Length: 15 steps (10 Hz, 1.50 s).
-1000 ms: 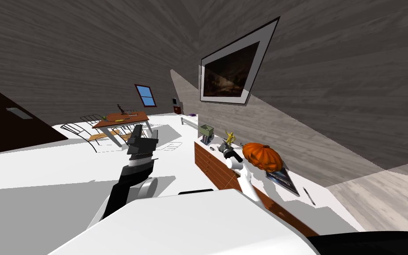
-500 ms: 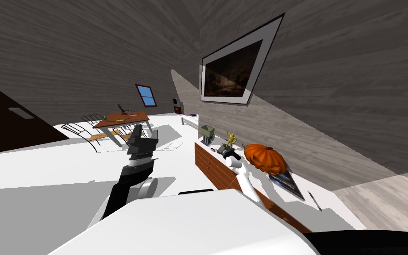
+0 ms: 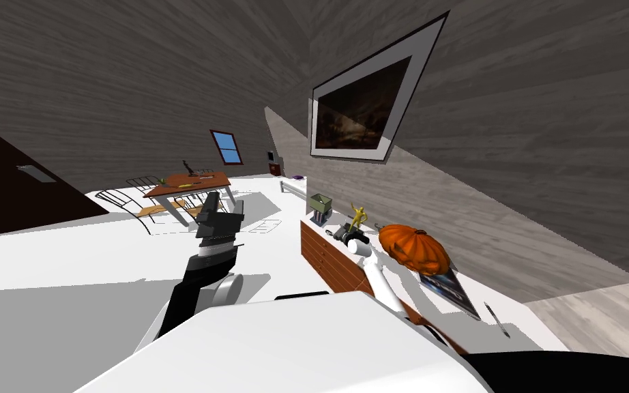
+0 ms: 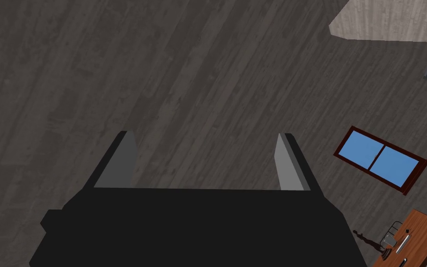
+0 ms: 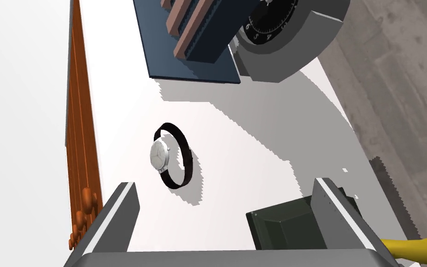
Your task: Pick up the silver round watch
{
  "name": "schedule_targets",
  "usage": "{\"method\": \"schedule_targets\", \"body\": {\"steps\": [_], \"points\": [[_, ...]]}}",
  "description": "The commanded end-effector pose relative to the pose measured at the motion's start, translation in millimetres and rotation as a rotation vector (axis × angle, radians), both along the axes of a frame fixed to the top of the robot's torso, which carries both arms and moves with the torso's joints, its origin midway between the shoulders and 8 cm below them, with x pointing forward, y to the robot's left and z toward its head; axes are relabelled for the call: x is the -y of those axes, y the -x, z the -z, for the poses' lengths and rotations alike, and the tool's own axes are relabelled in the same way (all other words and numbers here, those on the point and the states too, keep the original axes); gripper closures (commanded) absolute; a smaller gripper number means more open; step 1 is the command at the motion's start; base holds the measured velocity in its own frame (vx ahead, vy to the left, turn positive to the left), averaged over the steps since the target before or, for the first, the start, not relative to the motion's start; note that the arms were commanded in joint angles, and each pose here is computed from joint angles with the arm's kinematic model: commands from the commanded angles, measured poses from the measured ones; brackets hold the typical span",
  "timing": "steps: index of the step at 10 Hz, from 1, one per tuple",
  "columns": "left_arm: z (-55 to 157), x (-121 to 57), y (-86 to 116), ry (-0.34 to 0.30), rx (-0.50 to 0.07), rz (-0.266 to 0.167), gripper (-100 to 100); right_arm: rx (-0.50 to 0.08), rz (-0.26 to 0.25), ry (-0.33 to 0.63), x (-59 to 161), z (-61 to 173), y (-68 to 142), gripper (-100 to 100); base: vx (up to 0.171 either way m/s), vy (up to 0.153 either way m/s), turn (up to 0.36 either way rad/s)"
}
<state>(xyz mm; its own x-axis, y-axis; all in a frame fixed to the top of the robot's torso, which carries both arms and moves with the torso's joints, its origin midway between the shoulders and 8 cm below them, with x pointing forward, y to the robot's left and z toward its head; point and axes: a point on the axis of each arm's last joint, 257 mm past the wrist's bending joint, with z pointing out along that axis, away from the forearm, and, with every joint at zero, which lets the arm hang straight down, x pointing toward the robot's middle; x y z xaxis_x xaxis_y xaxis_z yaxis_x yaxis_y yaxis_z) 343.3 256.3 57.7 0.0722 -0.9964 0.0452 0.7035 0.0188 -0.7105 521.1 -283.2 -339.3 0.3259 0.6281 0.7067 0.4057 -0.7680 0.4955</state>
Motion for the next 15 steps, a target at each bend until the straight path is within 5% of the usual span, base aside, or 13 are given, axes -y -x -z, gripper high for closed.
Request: {"method": "schedule_targets", "body": {"steps": [1, 2, 7, 15], "points": [[0, 0.0, 0, 0.000, 0.000, 0.000, 0, -0.063, 0.016, -0.064, 0, 16, 3, -100, 0.030, -0.009, 0.023], [0, 0.0, 0, 0.000, 0.000, 0.000, 0, -0.063, 0.016, -0.064, 0, 17, 3, -100, 0.028, -0.010, 0.016], [0, 0.0, 0, 0.000, 0.000, 0.000, 0, -0.273, 0.083, -0.273, -3, 60, 20, -100, 0.055, -0.018, 0.035], [0, 0.0, 0, 0.000, 0.000, 0.000, 0, -0.509, 0.206, -0.520, -4, 96, 47, -100, 0.053, -0.027, 0.041]]}}
